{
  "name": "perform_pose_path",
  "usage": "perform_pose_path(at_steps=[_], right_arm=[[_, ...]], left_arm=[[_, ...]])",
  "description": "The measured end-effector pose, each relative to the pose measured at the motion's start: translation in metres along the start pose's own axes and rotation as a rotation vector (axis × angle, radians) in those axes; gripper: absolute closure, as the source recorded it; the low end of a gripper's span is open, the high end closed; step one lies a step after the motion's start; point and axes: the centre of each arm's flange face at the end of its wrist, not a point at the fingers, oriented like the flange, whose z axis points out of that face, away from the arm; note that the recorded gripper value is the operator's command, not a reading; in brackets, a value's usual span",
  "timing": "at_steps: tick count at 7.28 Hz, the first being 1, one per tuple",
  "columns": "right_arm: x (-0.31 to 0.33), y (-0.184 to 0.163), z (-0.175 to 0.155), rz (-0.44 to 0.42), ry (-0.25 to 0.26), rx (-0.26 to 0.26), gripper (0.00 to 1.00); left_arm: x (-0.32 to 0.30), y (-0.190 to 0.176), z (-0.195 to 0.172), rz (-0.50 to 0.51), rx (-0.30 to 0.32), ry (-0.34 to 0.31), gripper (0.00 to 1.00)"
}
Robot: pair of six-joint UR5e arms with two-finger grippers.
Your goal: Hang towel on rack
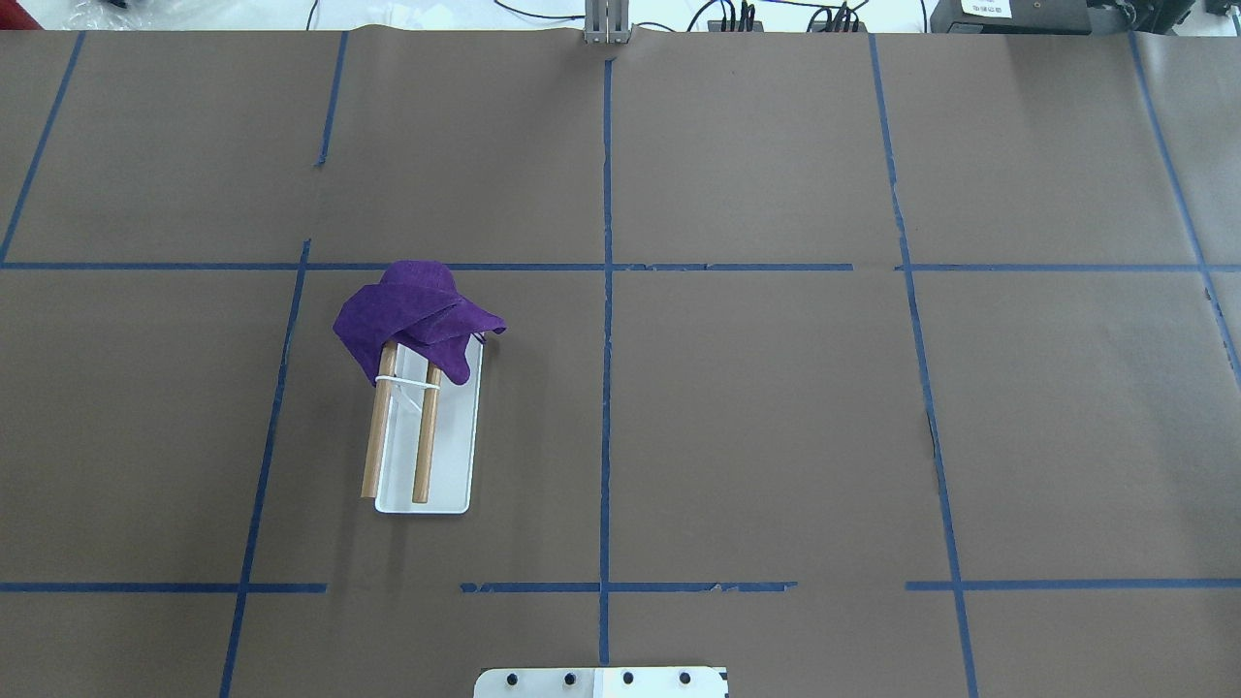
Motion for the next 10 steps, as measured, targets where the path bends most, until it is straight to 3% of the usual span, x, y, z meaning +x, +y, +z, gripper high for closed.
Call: perform_pose_path(at_steps=[4, 10], right_arm=[[-0.001, -0.001, -0.001, 0.0, -0.004, 0.01, 0.0], [-0.002, -0.004, -0.002, 0.005, -0.004, 0.012, 0.0]], left_arm=[[0.005, 0.019, 0.013, -0.02, 0.013, 0.124, 0.0], [0.007, 0.01, 0.006, -0.002, 0.024, 0.099, 0.0]])
